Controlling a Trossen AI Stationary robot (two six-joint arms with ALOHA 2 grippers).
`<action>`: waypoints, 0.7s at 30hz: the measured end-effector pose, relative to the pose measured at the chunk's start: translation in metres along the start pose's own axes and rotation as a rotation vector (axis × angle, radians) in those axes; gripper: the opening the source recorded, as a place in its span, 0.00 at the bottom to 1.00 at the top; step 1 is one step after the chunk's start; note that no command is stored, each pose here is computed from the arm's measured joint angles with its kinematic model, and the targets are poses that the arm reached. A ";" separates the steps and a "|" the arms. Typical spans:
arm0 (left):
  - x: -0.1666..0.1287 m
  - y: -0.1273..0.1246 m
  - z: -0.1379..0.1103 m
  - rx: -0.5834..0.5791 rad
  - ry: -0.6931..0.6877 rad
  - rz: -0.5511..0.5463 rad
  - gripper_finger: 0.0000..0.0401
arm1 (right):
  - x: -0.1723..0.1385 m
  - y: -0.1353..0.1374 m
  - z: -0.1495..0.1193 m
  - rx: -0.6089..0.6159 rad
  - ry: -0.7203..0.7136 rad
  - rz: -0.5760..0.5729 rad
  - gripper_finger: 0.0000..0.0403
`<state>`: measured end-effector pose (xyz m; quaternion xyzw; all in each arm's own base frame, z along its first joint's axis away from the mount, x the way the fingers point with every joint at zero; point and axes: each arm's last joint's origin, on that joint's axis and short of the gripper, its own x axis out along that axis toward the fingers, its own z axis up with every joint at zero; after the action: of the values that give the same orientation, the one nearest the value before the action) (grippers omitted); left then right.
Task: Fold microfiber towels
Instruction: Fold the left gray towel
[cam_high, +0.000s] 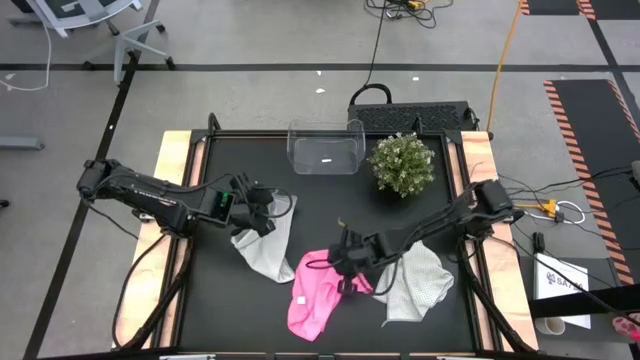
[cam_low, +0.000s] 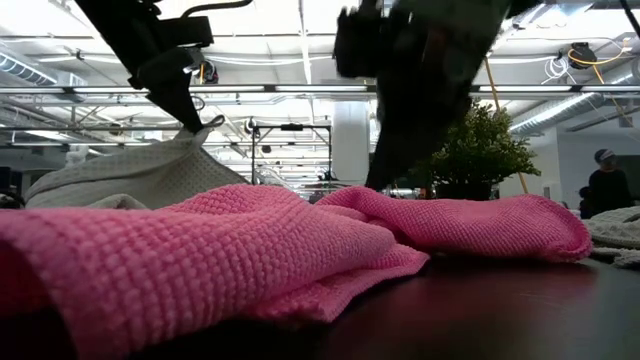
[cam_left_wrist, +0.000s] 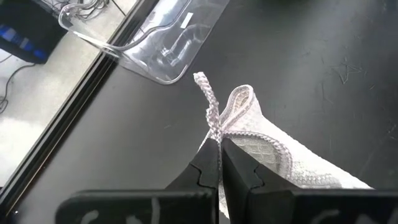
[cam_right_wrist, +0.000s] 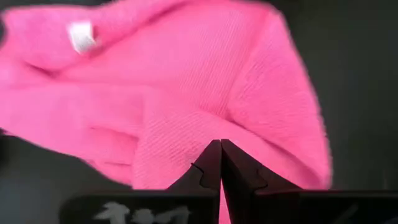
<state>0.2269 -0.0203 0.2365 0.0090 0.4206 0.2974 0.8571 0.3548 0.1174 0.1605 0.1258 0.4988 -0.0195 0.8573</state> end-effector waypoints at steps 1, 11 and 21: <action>0.000 0.000 0.000 0.000 0.000 0.000 0.01 | 0.007 0.000 -0.002 0.010 0.015 0.009 0.00; 0.000 0.000 0.000 -0.008 0.005 -0.015 0.02 | -0.016 0.004 -0.055 0.019 0.476 -0.155 0.00; -0.001 -0.008 0.009 -0.079 -0.050 -0.133 0.01 | -0.096 0.014 -0.033 0.105 0.111 -0.125 0.00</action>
<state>0.2366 -0.0251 0.2410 -0.0454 0.3867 0.2561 0.8848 0.2807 0.1300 0.2298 0.1401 0.5507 -0.0923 0.8177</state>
